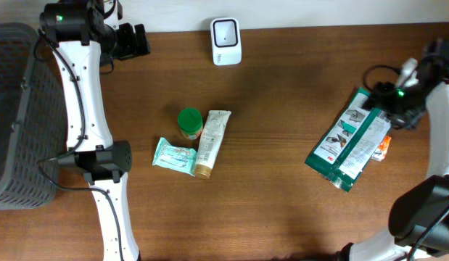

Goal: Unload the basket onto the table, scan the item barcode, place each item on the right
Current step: 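Carry the glove pack right and drop it beside the Kleenex pack, then reach the right gripper to the white Pantene tube and grasp it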

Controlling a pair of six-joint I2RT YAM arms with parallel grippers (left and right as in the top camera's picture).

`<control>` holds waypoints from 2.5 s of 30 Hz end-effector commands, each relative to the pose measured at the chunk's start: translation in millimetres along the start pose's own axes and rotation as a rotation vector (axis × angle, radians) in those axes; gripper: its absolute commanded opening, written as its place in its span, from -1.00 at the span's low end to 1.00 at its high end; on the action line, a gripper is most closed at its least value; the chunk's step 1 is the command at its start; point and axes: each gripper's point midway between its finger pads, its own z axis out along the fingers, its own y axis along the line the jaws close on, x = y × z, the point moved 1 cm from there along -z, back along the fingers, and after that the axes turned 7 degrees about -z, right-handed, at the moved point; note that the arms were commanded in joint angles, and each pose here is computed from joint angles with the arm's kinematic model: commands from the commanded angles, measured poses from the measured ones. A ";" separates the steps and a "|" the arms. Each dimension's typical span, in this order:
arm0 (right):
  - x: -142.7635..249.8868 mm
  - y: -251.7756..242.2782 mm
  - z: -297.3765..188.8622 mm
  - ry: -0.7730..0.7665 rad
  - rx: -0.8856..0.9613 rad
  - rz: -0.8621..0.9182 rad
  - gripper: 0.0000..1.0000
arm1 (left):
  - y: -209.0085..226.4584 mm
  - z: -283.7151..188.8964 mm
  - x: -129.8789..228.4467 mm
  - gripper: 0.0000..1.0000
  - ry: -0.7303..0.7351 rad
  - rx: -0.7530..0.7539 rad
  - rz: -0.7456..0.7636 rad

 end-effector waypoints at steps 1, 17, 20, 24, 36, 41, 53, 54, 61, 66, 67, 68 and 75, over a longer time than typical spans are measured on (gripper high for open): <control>13.1 93.9 8.2 0.026 -0.221 -0.216 0.75 | 0.9 -7.4 -3.0 0.98 -0.023 -0.002 0.010; 127.5 301.1 144.7 0.196 -0.453 -0.202 0.54 | 0.9 -7.4 -3.0 0.98 -0.023 -0.002 0.010; 154.4 316.2 168.4 0.249 -0.444 -0.211 0.37 | 0.9 -7.4 -3.0 0.98 -0.023 -0.002 0.010; 172.9 320.9 185.0 0.290 -0.427 -0.232 0.24 | 0.9 -7.4 -3.0 0.98 -0.023 -0.002 0.010; 169.1 311.8 202.9 0.259 -0.359 -0.220 -0.48 | 0.9 -7.4 -3.0 0.98 -0.023 -0.002 0.009; 169.0 311.3 203.1 0.258 -0.356 -0.220 -0.90 | 0.9 -7.4 -3.0 0.98 -0.023 -0.002 0.010; 117.5 221.0 165.3 0.278 -0.341 -0.294 -0.92 | 0.9 -7.4 -3.0 0.98 -0.023 -0.002 0.009; 113.5 211.5 164.7 0.282 -0.334 -0.277 -0.92 | 0.9 -7.4 -3.0 0.98 -0.023 -0.002 0.010; 102.1 151.2 147.1 0.360 -0.305 -0.218 -0.10 | 0.9 -7.4 -3.0 0.98 -0.023 -0.002 0.010; 115.0 139.7 133.1 0.444 -0.224 -0.244 -0.10 | 0.9 -7.4 -3.0 0.98 -0.023 -0.002 0.010; 121.5 140.0 132.9 0.464 -0.198 -0.261 -0.11 | 0.9 -7.4 -3.0 0.98 -0.023 -0.002 0.010; 126.9 140.9 133.5 0.477 -0.172 -0.276 -0.13 | 0.9 -7.4 -3.0 0.99 -0.023 -0.002 0.010; 163.4 172.8 141.6 0.485 0.025 -0.384 -0.20 | 0.9 -7.4 -3.0 0.98 -0.023 -0.002 0.010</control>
